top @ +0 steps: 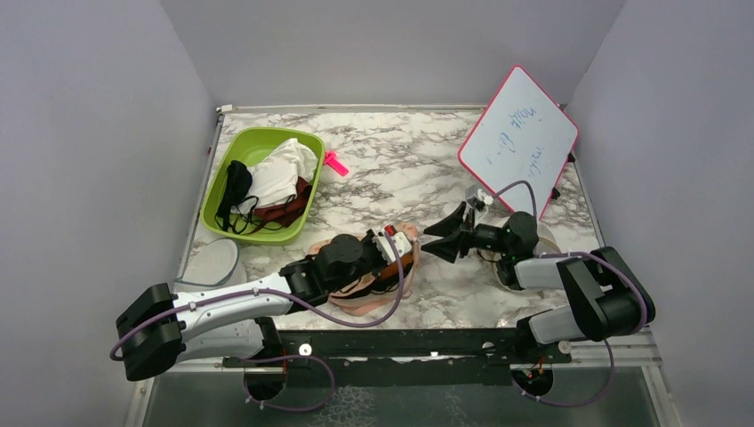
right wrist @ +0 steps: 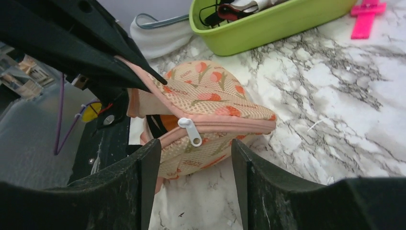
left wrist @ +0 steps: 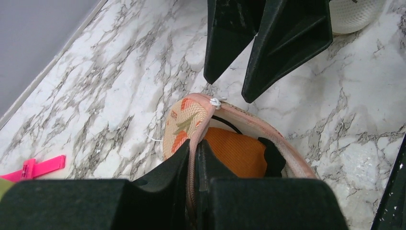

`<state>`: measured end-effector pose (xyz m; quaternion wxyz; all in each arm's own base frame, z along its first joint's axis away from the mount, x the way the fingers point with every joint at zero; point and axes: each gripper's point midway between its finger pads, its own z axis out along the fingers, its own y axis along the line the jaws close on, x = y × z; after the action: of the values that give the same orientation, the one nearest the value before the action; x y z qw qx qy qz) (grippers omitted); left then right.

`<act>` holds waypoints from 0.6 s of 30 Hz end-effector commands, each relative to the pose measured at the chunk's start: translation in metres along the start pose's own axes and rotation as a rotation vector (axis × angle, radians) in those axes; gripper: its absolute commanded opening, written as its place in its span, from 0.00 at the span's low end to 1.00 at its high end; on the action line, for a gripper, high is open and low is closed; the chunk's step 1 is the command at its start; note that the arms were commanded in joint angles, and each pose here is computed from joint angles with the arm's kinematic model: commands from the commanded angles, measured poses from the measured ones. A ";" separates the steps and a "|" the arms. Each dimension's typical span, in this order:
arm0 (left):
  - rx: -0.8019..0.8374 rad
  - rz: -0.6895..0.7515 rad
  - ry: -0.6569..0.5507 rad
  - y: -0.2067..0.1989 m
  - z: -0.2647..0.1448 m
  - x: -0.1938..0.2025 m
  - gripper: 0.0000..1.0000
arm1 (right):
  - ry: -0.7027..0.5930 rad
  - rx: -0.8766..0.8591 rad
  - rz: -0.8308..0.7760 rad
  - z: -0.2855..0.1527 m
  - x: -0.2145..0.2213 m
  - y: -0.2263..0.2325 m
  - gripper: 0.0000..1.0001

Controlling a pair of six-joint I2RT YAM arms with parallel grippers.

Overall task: Unzip the laundry bag and remove the bra
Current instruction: Unzip the laundry bag at the center of the board.

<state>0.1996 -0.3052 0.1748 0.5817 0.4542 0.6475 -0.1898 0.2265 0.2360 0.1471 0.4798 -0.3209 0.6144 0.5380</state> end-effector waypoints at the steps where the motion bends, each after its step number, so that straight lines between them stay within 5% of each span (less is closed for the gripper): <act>1: 0.022 0.007 -0.070 -0.001 -0.001 -0.016 0.00 | -0.031 -0.119 -0.176 -0.001 -0.013 0.017 0.50; 8: 0.043 0.010 -0.082 -0.004 -0.002 -0.019 0.00 | -0.021 -0.154 -0.177 0.006 -0.008 0.016 0.38; 18: 0.074 0.008 -0.090 -0.010 -0.001 -0.022 0.00 | -0.024 -0.198 -0.176 0.014 0.000 0.024 0.41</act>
<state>0.1932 -0.3115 0.1782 0.5801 0.4681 0.6329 -0.2093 0.2111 0.2489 0.1420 0.4713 -0.3785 0.5660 0.5606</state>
